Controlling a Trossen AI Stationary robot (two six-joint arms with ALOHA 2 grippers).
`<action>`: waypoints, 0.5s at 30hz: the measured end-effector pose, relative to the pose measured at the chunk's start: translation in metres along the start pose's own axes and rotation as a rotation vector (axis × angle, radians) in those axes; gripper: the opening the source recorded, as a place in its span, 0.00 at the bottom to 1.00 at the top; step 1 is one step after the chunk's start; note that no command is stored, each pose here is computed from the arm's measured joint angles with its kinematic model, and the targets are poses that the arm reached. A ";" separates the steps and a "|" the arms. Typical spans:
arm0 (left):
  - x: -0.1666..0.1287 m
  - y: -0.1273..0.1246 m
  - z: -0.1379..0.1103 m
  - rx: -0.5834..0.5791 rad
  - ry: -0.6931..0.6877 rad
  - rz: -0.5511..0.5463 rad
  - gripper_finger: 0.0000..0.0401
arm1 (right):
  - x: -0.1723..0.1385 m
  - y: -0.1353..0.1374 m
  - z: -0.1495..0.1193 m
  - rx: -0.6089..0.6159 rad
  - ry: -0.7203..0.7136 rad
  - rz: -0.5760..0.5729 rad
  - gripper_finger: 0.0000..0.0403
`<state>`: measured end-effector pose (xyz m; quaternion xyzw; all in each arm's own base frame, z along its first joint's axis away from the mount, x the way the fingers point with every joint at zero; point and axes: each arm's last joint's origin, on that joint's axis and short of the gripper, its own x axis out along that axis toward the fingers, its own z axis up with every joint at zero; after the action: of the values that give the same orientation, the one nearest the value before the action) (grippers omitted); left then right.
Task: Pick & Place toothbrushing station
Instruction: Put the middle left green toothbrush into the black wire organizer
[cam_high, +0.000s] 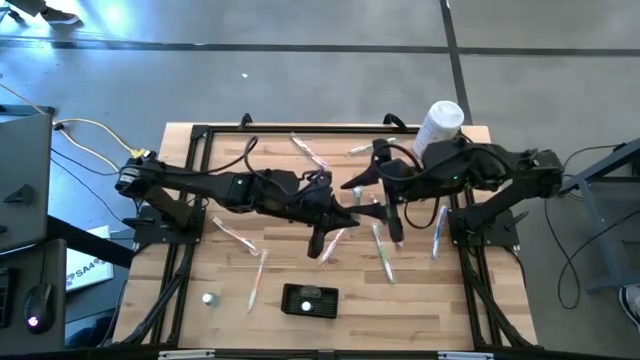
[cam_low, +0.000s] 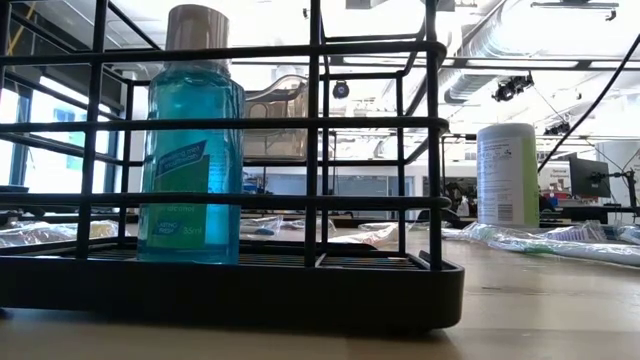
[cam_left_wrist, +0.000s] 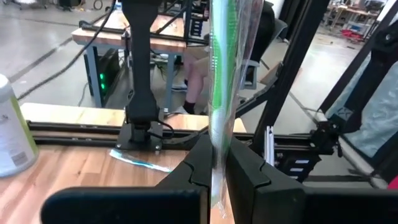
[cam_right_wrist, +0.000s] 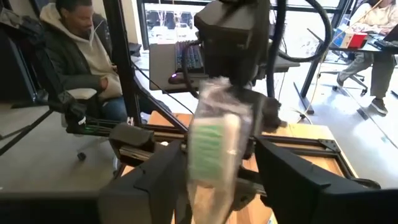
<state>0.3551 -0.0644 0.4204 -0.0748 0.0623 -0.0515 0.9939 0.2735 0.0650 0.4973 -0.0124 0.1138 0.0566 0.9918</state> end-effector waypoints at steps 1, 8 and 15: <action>0.000 -0.001 0.000 0.002 -0.003 0.001 0.04 | -0.001 0.000 0.000 0.000 -0.001 0.000 0.46; 0.000 -0.002 0.000 0.004 -0.007 0.008 0.04 | -0.007 -0.001 0.001 0.002 0.001 0.001 0.40; 0.000 -0.002 0.001 0.003 -0.017 0.017 0.04 | -0.007 -0.001 -0.002 -0.035 0.028 0.003 0.36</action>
<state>0.3547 -0.0658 0.4219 -0.0733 0.0546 -0.0428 0.9949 0.2666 0.0633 0.4972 -0.0304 0.1266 0.0598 0.9897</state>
